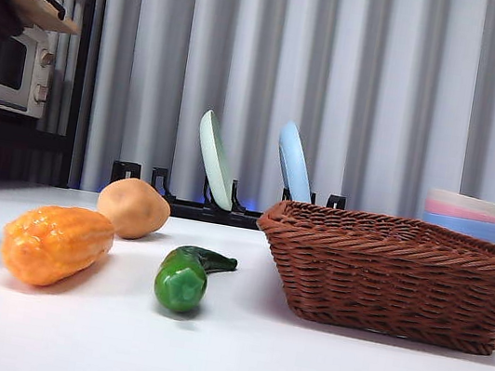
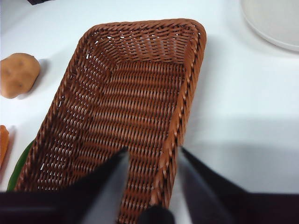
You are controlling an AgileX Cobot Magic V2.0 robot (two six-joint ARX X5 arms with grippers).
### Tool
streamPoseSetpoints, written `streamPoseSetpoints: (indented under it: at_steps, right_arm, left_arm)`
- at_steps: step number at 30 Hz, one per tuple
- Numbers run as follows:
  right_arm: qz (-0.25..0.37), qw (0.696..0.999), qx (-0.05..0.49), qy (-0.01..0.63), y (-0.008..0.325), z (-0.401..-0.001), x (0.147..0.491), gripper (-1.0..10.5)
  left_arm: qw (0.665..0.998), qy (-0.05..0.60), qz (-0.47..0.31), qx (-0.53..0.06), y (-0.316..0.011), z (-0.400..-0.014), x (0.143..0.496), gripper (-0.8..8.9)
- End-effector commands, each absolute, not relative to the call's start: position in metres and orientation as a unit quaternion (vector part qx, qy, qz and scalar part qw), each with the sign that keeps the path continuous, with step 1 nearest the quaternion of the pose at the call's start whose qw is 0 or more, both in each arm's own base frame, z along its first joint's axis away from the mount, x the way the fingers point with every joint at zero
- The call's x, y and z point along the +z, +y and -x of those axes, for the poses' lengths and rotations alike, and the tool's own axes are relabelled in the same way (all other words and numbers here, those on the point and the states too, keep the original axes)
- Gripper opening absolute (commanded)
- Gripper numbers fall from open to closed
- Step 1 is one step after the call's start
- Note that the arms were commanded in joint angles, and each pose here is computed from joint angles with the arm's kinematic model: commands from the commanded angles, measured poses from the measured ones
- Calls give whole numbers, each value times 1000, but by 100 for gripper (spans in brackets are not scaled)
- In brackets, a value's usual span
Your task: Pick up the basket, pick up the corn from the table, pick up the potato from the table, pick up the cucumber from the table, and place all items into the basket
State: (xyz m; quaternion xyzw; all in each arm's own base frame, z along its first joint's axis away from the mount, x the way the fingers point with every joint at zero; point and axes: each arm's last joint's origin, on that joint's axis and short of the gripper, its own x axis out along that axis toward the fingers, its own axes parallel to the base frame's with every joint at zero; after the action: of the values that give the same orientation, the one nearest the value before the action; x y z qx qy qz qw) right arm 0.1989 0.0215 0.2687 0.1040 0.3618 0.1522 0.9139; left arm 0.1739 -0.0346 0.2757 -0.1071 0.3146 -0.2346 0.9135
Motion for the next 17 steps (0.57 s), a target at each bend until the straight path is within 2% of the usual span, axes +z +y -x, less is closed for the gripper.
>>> streamPoseSetpoints:
  at_steps: [1, 5, 7, 9, 17]
  right_arm:
    - [-94, 916, 155, 357, 21, -201, 270, 441]
    - [-92, 916, 155, 357, 22, -208, 266, 433]
    - [-93, 913, 155, 365, 22, -217, 261, 379]
    - [-93, 907, 154, 381, 23, -227, 255, 343]
    - [-100, 871, 147, 457, 26, -280, 225, 344]
  left_arm:
    - [915, 308, 101, -239, -35, -174, 277, 382]
    - [915, 309, 103, -239, -35, -174, 277, 382]
    - [915, 309, 103, -239, -35, -174, 277, 382]
    - [914, 310, 105, -238, -35, -174, 277, 382]
    - [914, 313, 108, -237, -35, -174, 277, 382]
